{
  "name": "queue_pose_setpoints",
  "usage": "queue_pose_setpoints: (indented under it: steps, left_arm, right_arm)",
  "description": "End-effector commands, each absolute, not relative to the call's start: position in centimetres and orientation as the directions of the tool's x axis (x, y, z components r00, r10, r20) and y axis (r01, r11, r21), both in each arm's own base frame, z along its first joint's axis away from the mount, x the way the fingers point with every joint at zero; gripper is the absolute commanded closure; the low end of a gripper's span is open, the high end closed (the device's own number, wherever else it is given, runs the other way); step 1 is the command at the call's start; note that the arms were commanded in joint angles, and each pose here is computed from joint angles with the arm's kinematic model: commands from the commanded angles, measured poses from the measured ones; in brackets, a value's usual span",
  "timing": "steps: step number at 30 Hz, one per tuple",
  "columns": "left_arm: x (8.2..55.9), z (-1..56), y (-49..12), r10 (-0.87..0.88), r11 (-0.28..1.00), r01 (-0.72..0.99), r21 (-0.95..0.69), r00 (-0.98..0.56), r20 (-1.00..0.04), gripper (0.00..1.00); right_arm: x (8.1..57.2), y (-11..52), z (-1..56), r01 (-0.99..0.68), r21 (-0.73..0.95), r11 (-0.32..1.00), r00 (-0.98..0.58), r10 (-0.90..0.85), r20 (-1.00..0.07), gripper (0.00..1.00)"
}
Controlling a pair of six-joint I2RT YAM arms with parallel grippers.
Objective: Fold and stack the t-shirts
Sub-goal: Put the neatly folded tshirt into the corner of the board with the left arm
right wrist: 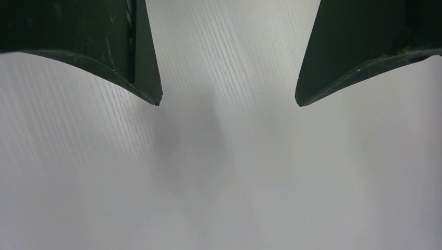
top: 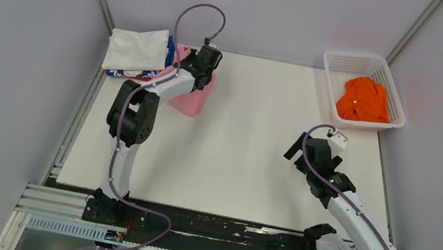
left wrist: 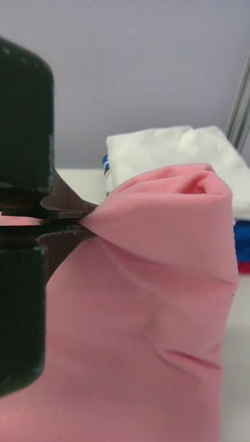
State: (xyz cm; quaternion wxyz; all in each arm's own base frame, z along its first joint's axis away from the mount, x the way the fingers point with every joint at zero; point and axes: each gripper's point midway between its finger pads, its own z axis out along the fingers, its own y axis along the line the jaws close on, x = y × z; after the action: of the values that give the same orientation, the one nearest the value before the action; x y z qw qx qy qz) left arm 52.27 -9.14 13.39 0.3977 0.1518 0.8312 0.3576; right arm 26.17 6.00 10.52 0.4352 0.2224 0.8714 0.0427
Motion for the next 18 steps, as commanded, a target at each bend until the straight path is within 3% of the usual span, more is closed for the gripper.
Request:
queue_pose_setpoints:
  steps: [1,6,18]
  left_arm:
    - [56.1,20.1,-5.6,0.566,0.632,-0.159,0.759,-0.575,-0.591,1.0]
    - [57.5,22.8,-2.6,0.601,0.554,-0.196,0.809,-0.579,-0.552,1.0]
    - [59.3,31.2,-0.1,0.541,0.562,-0.397,0.726,-0.488,-0.685,1.0]
  right_arm:
    - [26.8,5.2,11.3,0.366,0.263,0.893,-0.483,0.424,-0.766,0.0]
    - [26.9,5.0,11.4,0.374,0.254,0.892,-0.477,0.42,-0.772,0.0]
    - [27.0,4.5,11.4,0.391,0.235,0.89,-0.473,0.413,-0.778,0.0]
